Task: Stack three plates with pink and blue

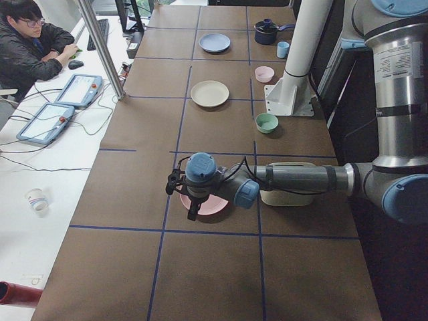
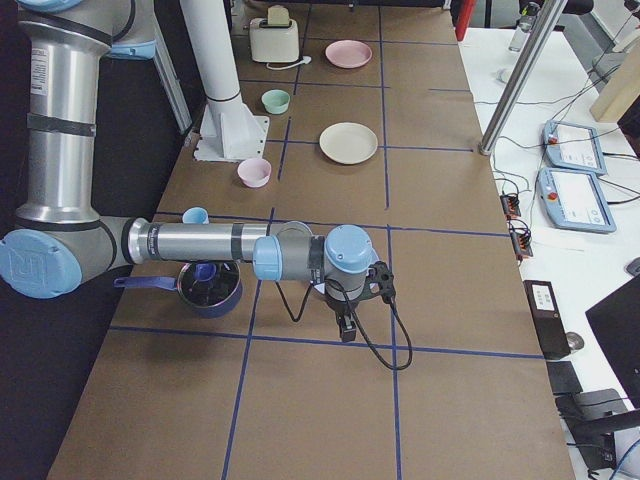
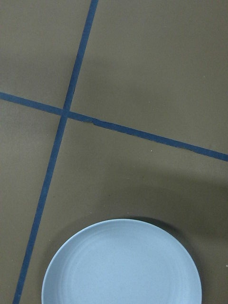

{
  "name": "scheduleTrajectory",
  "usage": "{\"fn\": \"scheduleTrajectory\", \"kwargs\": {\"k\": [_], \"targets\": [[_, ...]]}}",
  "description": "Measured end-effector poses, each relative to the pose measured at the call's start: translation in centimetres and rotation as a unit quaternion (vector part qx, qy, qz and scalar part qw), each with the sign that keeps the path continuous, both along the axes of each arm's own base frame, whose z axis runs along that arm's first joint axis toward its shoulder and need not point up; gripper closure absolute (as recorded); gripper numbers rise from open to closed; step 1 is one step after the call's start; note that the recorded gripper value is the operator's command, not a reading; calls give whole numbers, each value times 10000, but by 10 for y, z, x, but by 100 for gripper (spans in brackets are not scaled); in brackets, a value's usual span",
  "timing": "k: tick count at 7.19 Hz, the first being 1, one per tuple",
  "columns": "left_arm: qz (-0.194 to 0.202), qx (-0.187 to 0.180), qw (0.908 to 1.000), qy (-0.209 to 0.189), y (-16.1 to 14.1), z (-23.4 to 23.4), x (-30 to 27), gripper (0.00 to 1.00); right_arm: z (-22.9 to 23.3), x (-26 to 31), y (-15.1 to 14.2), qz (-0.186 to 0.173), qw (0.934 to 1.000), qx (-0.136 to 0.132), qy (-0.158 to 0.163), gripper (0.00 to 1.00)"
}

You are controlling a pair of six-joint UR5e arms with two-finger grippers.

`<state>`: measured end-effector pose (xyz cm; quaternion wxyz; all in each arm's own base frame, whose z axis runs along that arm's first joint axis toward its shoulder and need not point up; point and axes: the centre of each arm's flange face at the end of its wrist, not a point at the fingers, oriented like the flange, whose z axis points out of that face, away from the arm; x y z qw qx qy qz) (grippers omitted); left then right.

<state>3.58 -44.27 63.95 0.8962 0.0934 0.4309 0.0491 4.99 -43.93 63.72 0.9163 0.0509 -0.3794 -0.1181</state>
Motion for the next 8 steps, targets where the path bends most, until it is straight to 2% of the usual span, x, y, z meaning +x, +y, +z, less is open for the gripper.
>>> {"fn": "scheduleTrajectory", "kwargs": {"k": [2, 3, 4, 5, 6, 7, 8], "targets": [[-401, -384, 9984, -67, -6, 28, 69, 0, 1, -1, 0, -17, 10000, -7, 4, 0], [-426, -511, 9977, -107, -8, 43, 93, 3, 1, -2, 0, -19, 10000, -14, 8, 0], [-392, -590, 9974, -134, -9, 53, 108, 37, 2, -2, 0, -24, 10000, -21, 12, 0], [-364, -639, 9972, -133, -8, 58, 114, 84, 3, -2, 0, -27, 10000, -26, 14, 0], [-350, -665, 9971, -126, -6, 60, 116, 95, 3, -2, 0, -28, 10000, -29, 14, 0], [-342, -673, 9971, -122, -5, 60, 116, 100, 3, -2, 0, -30, 10000, -30, 15, 0], [-334, -682, 9971, -105, -4, 60, 115, 100, 3, -2, 0, -30, 10000, -30, 15, 0]]}}
